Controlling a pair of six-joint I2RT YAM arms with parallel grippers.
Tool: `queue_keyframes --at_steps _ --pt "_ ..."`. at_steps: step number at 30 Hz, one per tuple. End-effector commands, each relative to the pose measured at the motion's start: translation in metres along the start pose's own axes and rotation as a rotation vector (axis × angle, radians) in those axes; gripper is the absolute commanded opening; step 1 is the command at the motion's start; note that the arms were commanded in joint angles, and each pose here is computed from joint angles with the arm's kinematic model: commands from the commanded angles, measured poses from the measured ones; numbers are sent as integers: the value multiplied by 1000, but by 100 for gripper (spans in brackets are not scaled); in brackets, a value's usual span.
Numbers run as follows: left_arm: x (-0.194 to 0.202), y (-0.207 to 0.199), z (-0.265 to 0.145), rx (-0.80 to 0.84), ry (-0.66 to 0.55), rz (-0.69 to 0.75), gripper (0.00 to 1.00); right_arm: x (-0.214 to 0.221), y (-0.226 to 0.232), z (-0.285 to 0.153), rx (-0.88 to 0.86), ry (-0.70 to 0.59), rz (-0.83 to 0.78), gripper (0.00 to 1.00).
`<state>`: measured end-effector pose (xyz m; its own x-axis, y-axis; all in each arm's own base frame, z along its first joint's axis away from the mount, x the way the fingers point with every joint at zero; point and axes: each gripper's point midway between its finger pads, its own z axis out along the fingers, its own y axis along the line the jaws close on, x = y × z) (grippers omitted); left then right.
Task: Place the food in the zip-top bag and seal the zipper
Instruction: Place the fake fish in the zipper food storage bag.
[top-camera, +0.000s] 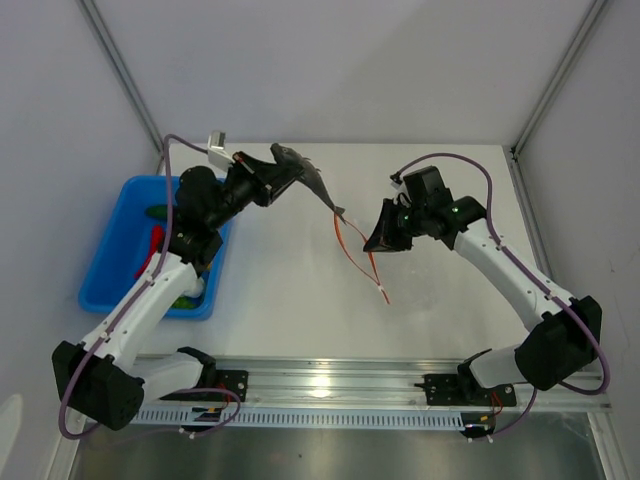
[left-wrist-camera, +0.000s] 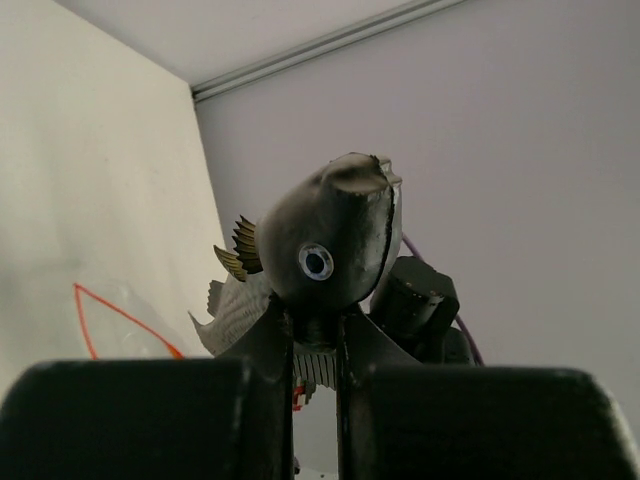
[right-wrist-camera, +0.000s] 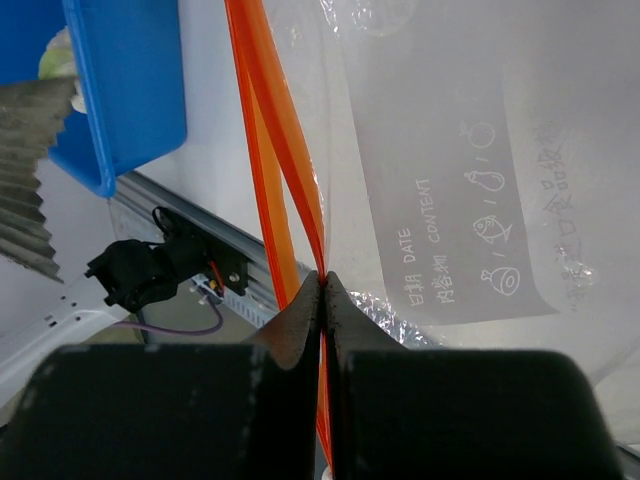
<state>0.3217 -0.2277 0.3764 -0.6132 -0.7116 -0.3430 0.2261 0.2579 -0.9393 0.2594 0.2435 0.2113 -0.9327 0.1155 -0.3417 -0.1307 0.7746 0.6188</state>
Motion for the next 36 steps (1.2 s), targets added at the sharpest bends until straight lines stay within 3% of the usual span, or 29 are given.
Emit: queue_keyframes --at_steps 1,11,27,36 --pt "-5 -45 3 180 -51 23 1 -19 32 -7 -93 -35 23 0" --pt "15 -36 9 178 3 47 1 -27 42 -14 -113 -55 54 0" --pt "31 -4 -11 -13 65 10 1 -23 28 -13 -68 -82 34 0" --pt "46 7 3 -24 92 -11 1 -24 41 -16 -114 -82 23 0"
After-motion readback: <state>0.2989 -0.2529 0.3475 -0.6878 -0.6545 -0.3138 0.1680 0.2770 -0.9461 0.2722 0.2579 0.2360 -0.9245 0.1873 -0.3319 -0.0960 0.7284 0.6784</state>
